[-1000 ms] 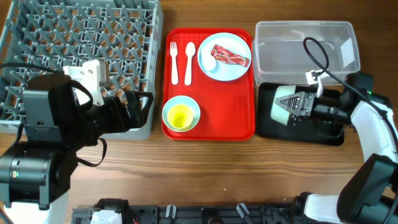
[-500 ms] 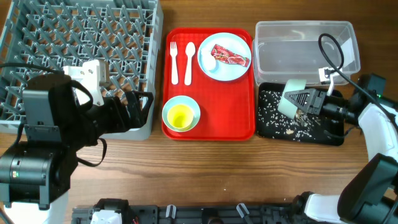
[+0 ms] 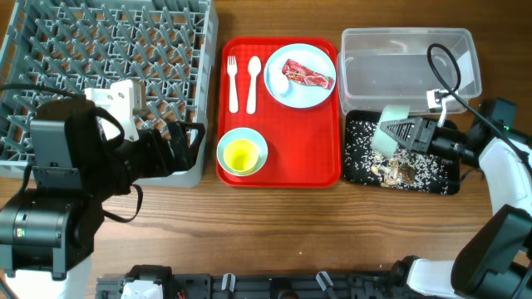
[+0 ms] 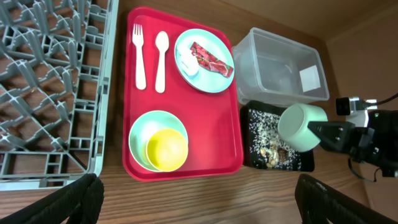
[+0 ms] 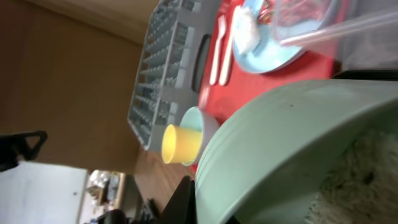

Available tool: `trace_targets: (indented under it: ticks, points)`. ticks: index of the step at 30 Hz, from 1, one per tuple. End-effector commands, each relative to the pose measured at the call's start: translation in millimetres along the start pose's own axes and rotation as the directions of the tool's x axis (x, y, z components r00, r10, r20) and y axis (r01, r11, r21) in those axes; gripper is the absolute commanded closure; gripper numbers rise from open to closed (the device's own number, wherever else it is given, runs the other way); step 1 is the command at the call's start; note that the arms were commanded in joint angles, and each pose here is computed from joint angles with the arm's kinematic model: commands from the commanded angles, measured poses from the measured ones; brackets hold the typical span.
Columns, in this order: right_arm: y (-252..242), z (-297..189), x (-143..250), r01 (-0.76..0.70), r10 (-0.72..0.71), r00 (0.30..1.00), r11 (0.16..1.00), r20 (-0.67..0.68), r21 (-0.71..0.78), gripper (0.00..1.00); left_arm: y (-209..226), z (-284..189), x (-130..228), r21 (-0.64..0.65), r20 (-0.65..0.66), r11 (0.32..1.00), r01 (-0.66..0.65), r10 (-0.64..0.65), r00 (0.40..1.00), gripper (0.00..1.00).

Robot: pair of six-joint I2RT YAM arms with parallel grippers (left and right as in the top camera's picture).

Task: Sort waste into correct bins and load items into the dishwasher rack
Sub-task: 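Tip the green bowl over the black tray to dump food scraps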

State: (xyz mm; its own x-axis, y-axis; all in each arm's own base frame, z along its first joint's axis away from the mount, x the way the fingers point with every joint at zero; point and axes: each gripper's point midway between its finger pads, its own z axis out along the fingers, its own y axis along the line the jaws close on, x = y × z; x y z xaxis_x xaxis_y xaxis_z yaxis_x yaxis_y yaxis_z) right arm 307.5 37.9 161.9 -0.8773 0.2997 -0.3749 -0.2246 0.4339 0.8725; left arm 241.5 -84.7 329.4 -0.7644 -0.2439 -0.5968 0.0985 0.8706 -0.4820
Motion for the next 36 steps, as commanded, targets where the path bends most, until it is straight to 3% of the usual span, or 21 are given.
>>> trace_targets:
  ticks: [1,9,15,16,18,19,21,22,24,26,28,29,30,33,35,36]
  points:
    - [15,0,-3,0.085,-0.082,0.996,0.992,0.036,-0.092,0.96,-6,-4,-3,0.019,0.009,0.999,-0.028,0.028,1.0,0.0]
    - [36,-4,-12,0.165,-0.145,0.984,0.964,0.106,-0.208,0.96,-6,-4,-3,0.018,0.008,0.999,-0.029,0.028,1.0,0.0]
    - [21,-1,-8,0.177,-0.169,0.983,0.977,0.068,-0.122,0.96,-6,-4,-3,0.019,0.009,0.999,-0.029,0.028,1.0,0.0]
    - [12,0,-7,0.133,-0.13,0.991,0.988,0.045,-0.077,0.96,-6,-4,-2,0.018,0.008,0.999,-0.029,0.028,1.0,0.0]
    - [21,-1,-8,0.036,-0.03,0.998,0.991,0.049,-0.132,0.96,-6,-4,-3,0.019,0.009,0.999,-0.029,0.029,1.0,0.0]
    - [34,-4,-8,0.08,-0.066,0.995,0.978,0.076,-0.195,0.96,-6,-4,-3,0.019,0.009,0.999,-0.028,0.028,1.0,0.0]
    - [34,-3,-7,0.152,-0.138,0.987,0.971,0.087,-0.186,0.96,-6,-4,-3,0.019,0.009,0.999,-0.029,0.029,1.0,0.0]
    - [22,-1,-7,0.141,-0.134,0.989,0.982,0.063,-0.129,0.96,-6,-4,-3,0.019,0.009,0.999,-0.029,0.029,1.0,0.0]
    - [7,0,-10,-0.042,0.044,0.998,0.997,0.035,-0.062,0.96,-6,-4,-3,0.019,0.009,0.999,-0.028,0.028,1.0,0.0]
    - [35,-4,-10,0.075,-0.06,0.995,0.978,0.078,-0.193,0.96,-6,-4,-3,0.019,0.009,0.999,-0.028,0.028,1.0,0.0]
    - [28,-3,-8,0.139,-0.129,0.989,0.979,0.074,-0.148,0.96,-6,-4,-3,0.019,0.009,0.999,-0.029,0.029,1.0,0.0]
    - [17,-1,-9,0.08,-0.075,0.996,0.991,0.053,-0.103,0.96,-6,-4,-2,0.018,0.008,0.999,-0.028,0.028,1.0,0.0]
    - [10,0,-12,-0.072,0.075,0.996,0.994,0.039,-0.087,0.96,-6,-4,-3,0.019,0.009,0.999,-0.028,0.028,1.0,0.0]
    - [48,-7,-13,0.086,-0.061,0.993,0.962,0.102,-0.26,0.96,-6,-4,-3,0.019,0.009,0.999,-0.028,0.028,1.0,0.0]
    - [28,-2,-9,0.089,-0.081,0.995,0.986,0.063,-0.138,0.96,-6,-4,-3,0.019,0.009,0.999,-0.028,0.028,1.0,0.0]
    - [9,0,-9,-0.04,0.041,0.999,0.998,0.031,-0.046,0.96,-6,-4,-2,0.018,0.008,0.999,-0.028,0.028,1.0,0.0]
